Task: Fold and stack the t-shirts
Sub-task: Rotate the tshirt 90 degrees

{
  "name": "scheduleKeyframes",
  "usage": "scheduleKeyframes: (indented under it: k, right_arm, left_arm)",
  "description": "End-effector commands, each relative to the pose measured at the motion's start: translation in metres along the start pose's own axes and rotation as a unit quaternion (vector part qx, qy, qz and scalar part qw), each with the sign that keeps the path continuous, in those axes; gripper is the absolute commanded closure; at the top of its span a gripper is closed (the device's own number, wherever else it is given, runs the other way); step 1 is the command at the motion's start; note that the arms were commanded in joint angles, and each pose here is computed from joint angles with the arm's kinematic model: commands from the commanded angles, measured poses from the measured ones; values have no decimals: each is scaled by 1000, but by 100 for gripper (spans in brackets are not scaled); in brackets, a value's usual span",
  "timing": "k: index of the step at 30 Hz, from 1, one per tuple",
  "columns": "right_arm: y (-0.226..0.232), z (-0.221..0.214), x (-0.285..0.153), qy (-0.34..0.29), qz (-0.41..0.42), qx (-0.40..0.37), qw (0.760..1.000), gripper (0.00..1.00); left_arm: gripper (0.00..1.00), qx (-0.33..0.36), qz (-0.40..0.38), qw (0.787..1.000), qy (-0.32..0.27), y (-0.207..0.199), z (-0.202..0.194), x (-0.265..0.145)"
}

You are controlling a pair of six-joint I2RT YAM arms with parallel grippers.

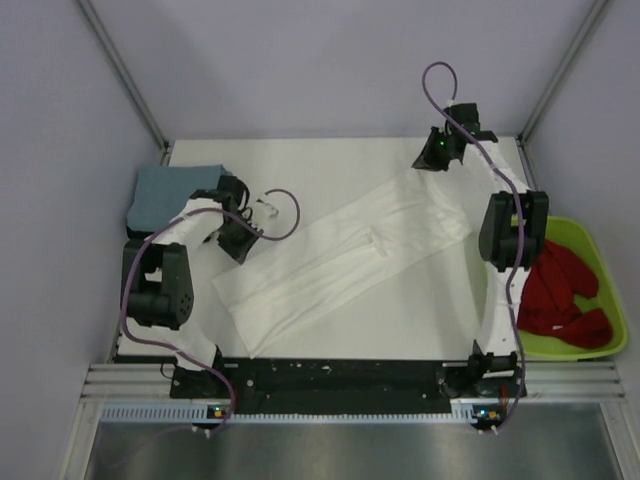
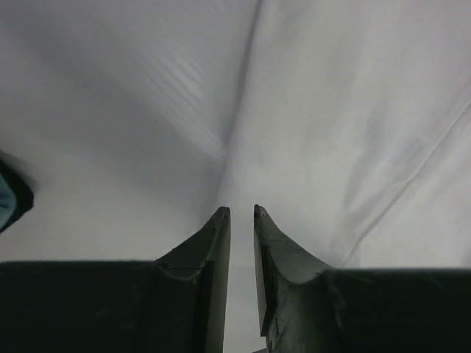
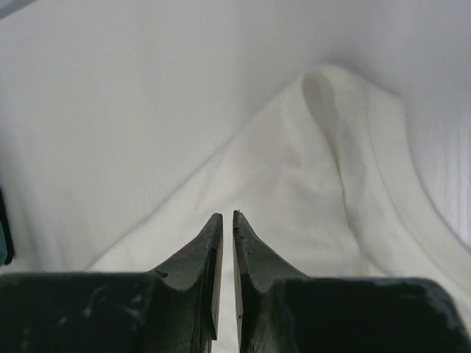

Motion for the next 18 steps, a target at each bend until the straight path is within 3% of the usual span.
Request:
scheduleKeyframes:
  k: [1, 2, 6, 10, 15, 18]
  right_arm:
    - [4, -19, -81, -11, -50, -23, 998, 96]
    - [1, -38, -84, 7, -56, -18, 998, 100]
    - [-24, -133, -86, 101, -94, 12, 990, 100]
    - [-52, -195, -80, 160, -148, 21, 976, 100]
    - [-77, -179, -52, 162, -193, 13, 968, 100]
    - [-86, -156, -32, 156, -195, 16, 968, 100]
  left_arm:
    - [78, 11, 42, 999, 3, 8, -16, 4]
    - [80, 9, 48, 999, 13, 9, -21, 9]
    - [82, 10, 73, 996, 50, 16, -42, 23]
    - [82, 24, 59, 995, 76, 8, -64, 33]
    - [81, 76, 2, 990, 122, -29, -98, 46]
    - [81, 157, -27, 973, 166, -69, -114, 51]
Point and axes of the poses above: each gripper's point midway between its finger pads, its own x axis out along the fingers, its own y axis along the line the jaws close on, z = x × y, the point moved 2 cm from there along -x, back along the fingers, and after that the axes turned 14 degrees about -x, right-handed, at the moved point
